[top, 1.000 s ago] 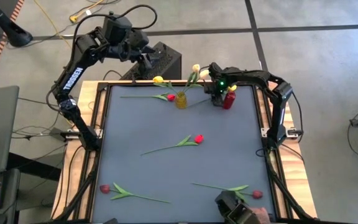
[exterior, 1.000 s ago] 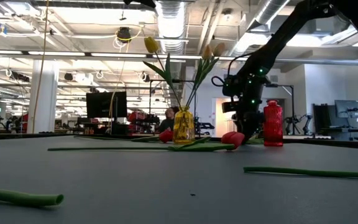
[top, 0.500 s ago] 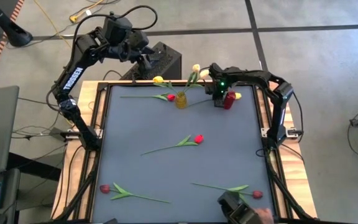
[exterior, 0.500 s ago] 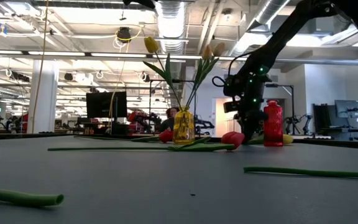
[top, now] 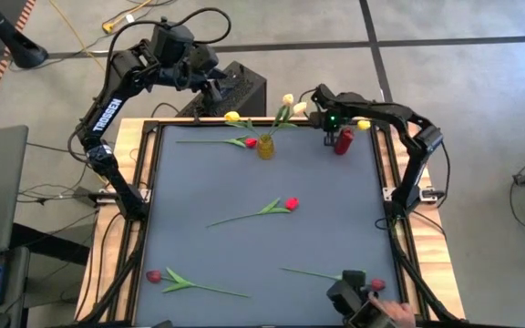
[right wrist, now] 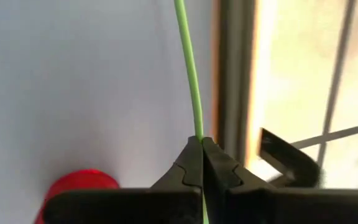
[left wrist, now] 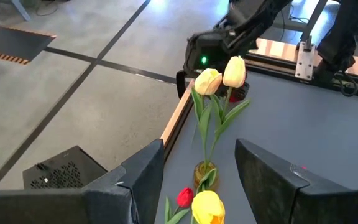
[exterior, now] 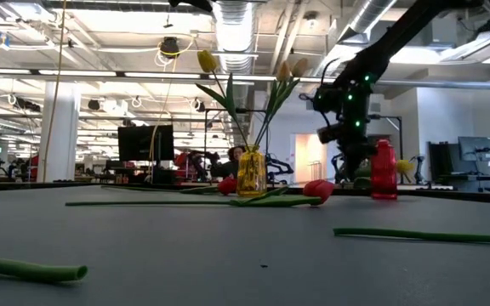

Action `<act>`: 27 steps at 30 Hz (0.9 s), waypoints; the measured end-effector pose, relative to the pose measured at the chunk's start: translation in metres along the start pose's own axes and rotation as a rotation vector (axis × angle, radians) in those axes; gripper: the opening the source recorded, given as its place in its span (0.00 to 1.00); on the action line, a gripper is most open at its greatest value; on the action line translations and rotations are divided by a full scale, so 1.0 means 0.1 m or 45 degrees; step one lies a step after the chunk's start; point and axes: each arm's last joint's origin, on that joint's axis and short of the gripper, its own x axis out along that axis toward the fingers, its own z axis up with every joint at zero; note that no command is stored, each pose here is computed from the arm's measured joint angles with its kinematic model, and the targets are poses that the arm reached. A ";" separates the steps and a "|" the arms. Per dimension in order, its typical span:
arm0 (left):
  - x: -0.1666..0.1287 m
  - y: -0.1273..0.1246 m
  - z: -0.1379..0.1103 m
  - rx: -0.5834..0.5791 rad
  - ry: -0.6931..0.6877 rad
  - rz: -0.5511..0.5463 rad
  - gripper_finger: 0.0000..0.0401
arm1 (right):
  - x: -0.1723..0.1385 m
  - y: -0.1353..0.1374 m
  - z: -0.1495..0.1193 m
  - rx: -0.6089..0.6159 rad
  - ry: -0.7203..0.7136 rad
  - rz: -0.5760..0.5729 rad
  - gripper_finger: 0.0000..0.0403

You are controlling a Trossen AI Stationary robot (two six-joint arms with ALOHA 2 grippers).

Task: Sort flowers into vase by color
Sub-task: Put the yellow flower into the yellow vase

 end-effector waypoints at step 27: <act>0.00 -0.02 -0.05 -0.003 0.064 -0.046 0.47 | -1.77 -0.37 -0.10 0.345 -0.379 -1.216 0.05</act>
